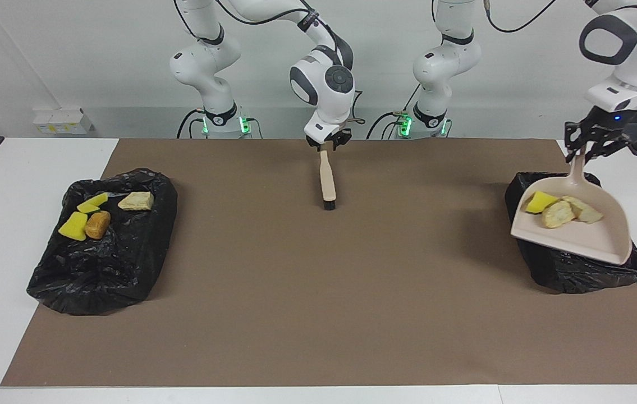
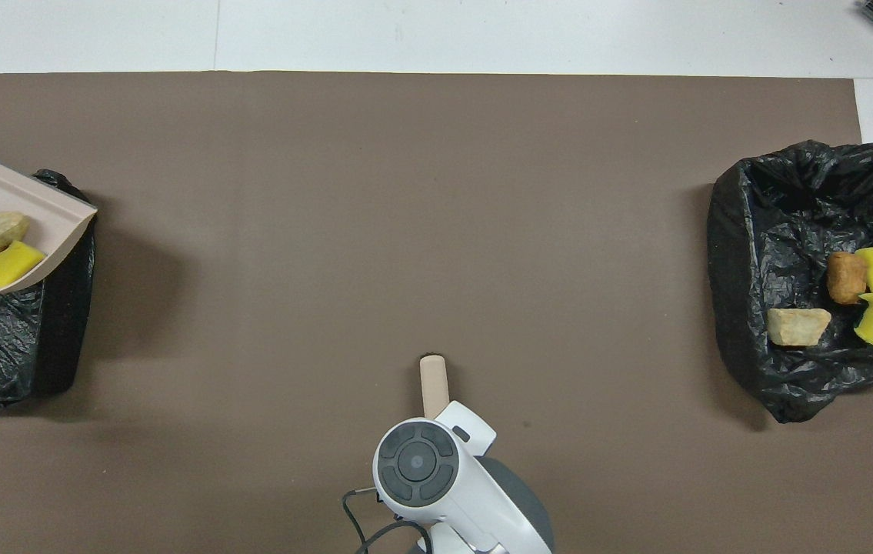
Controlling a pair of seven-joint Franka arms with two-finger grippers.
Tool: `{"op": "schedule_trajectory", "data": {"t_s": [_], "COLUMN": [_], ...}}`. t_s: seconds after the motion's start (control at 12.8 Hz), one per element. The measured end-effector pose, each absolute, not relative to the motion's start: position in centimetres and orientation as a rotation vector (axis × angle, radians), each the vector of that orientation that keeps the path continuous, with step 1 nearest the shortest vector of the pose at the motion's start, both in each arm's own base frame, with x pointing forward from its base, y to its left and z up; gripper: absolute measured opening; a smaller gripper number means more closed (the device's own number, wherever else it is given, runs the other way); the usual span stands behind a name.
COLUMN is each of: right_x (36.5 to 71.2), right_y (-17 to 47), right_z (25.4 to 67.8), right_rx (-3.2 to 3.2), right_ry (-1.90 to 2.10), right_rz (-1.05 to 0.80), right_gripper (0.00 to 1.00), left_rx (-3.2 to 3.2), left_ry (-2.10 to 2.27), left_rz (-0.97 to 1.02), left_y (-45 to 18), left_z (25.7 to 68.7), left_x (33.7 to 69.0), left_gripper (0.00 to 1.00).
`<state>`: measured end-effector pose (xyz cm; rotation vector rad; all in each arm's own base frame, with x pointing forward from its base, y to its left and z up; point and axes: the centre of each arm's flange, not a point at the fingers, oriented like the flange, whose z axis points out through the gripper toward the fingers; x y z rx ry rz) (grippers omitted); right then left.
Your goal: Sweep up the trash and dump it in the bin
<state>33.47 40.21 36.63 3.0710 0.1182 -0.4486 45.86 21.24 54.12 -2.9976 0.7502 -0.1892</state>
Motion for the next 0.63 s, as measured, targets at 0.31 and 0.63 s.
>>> {"op": "schedule_trajectory", "data": {"t_s": [0.31,0.63], "right_x": [38.9,44.0], "right_y": [38.4,33.6], "right_z": [45.5,53.0], "right_rx": [3.117,3.118], "right_ry": [0.030,0.047], "right_rz": [-0.417,-0.332], "right_gripper": [1.00,1.00], "left_rx": [-2.780,-2.484], "left_ry": [0.837,1.003], "left_rz": [0.008,0.330], "left_y": [26.1,27.6], "left_z": [55.1,55.0], "left_x": [46.5,47.9], "left_gripper": [0.31,0.31]}}
